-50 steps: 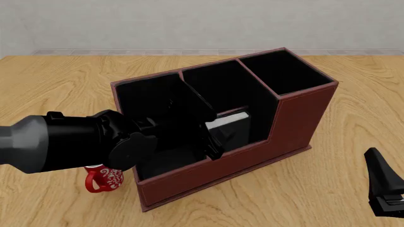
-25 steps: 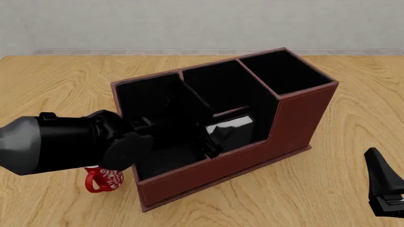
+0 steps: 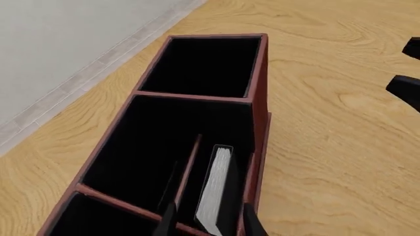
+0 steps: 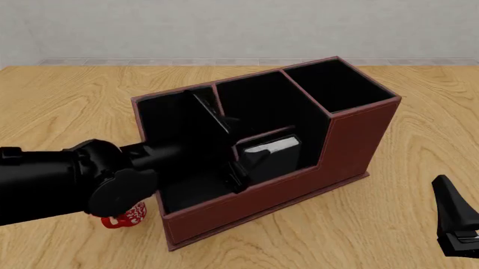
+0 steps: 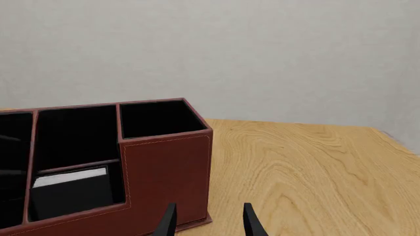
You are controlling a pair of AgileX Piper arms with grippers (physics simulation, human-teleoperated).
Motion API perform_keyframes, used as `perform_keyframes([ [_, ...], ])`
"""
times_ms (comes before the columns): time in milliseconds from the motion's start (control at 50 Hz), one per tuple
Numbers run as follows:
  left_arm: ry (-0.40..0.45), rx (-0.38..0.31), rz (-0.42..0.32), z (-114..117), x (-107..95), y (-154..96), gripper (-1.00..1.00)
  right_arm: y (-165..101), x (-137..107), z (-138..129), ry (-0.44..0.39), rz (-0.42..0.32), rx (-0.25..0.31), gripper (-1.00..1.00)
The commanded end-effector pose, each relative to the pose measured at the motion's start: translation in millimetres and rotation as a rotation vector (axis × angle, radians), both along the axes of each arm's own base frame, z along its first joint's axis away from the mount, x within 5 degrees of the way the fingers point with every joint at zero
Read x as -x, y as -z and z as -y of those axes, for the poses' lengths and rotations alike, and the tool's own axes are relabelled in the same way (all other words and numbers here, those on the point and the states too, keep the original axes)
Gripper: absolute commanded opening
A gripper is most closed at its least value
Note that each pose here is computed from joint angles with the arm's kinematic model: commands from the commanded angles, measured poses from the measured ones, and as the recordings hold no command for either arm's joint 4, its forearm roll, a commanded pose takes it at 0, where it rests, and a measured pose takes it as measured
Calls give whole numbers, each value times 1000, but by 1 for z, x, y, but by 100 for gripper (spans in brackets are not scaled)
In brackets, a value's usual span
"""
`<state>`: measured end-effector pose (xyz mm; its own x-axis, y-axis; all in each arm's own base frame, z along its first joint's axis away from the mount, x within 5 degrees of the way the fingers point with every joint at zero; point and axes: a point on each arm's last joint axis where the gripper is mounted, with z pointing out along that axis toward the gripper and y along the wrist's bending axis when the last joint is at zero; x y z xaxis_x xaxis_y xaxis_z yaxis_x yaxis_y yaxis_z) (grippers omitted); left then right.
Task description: Pick up the book and place it in the back compartment of the caddy.
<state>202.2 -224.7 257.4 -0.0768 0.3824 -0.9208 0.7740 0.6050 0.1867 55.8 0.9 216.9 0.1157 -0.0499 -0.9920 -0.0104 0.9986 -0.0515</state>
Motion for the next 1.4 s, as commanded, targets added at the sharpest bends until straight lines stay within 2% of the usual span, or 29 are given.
perform_keyframes([
  [20,11,12,33,-12,13,-5,100,0,0,0,0,0,0,100],
  [120,-1,14,52,-21,14,-7,100,0,0,0,0,0,0,100],
  [420,4,33,70,-42,36,-14,100,0,0,0,0,0,0,100],
  [680,17,21,60,-45,43,-11,100,0,0,0,0,0,0,100],
  [1080,-6,53,59,-69,59,-18,100,0,0,0,0,0,0,100],
  [1160,5,36,67,-70,62,-14,100,0,0,0,0,0,0,100],
  [1400,-44,56,75,-88,67,-20,100,0,0,0,0,0,0,100],
])
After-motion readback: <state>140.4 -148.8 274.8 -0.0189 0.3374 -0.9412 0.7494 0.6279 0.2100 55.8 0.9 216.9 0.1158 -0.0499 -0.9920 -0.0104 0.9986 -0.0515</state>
